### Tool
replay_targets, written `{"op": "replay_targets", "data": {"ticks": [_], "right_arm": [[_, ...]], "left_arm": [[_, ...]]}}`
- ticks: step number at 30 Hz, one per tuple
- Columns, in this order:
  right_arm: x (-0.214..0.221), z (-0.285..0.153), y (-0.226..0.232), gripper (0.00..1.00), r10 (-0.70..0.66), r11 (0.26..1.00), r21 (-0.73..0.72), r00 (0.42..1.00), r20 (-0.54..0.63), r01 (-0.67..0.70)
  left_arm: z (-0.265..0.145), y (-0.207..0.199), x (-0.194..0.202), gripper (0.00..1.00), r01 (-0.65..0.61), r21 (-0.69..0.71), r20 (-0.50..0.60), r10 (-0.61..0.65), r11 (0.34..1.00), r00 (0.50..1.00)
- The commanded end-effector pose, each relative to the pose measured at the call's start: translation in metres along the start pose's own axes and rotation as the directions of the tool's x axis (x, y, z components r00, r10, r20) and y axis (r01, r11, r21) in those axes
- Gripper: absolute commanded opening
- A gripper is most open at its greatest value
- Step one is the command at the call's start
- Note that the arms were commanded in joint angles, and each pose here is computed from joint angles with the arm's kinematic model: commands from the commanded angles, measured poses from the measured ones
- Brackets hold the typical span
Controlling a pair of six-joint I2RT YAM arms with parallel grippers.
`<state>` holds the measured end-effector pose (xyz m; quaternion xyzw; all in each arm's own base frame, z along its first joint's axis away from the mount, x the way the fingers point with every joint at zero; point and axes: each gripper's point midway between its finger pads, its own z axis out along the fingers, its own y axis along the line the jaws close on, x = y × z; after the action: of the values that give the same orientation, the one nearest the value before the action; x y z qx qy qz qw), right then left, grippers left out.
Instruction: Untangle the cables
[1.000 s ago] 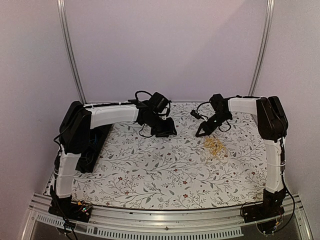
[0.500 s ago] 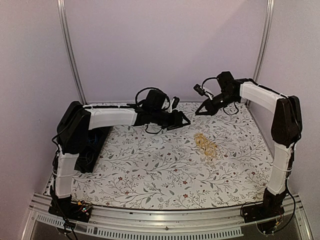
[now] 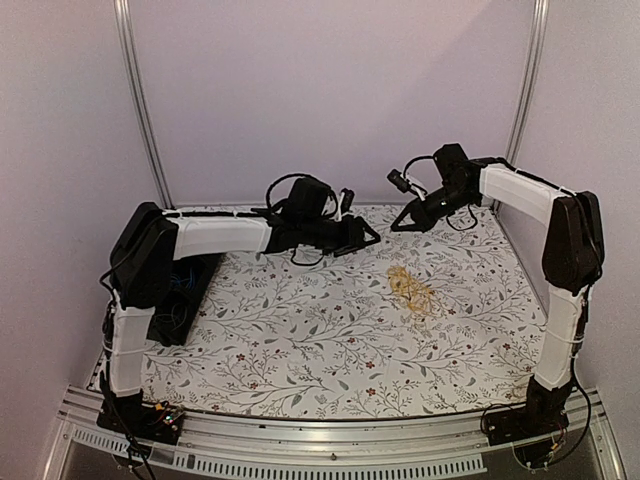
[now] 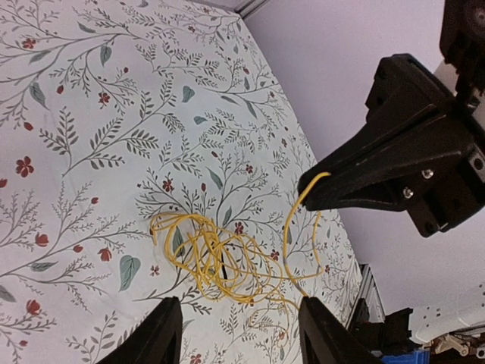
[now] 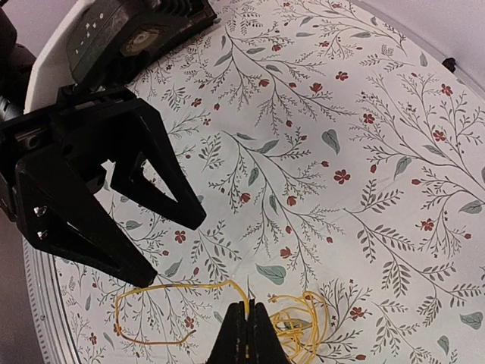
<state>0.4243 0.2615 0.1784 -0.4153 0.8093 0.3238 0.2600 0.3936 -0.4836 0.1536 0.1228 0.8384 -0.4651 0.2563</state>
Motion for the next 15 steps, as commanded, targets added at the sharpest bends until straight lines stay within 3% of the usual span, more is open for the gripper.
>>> {"op": "replay_targets", "data": {"ticks": [1,6,15], "right_arm": [[-0.001,-0.002,0.001,0.01,0.006,1.0,0.006,1.0,0.005,-0.006],[0.003,0.0,0.0,0.01,0.012,1.0,0.007,1.0,-0.002,-0.012],[-0.004,-0.002,-0.001,0.02,0.009,1.0,0.011,1.0,0.016,-0.009]], "left_arm": [[-0.009,-0.012,-0.019,0.55,0.019,-0.01,0.062,-0.018,1.0,0.998],[-0.012,-0.037,-0.024,0.56,-0.059,0.078,0.095,0.052,0.995,0.994],[0.023,-0.029,0.003,0.48,-0.022,0.08,-0.093,0.029,0.997,0.995]]}}
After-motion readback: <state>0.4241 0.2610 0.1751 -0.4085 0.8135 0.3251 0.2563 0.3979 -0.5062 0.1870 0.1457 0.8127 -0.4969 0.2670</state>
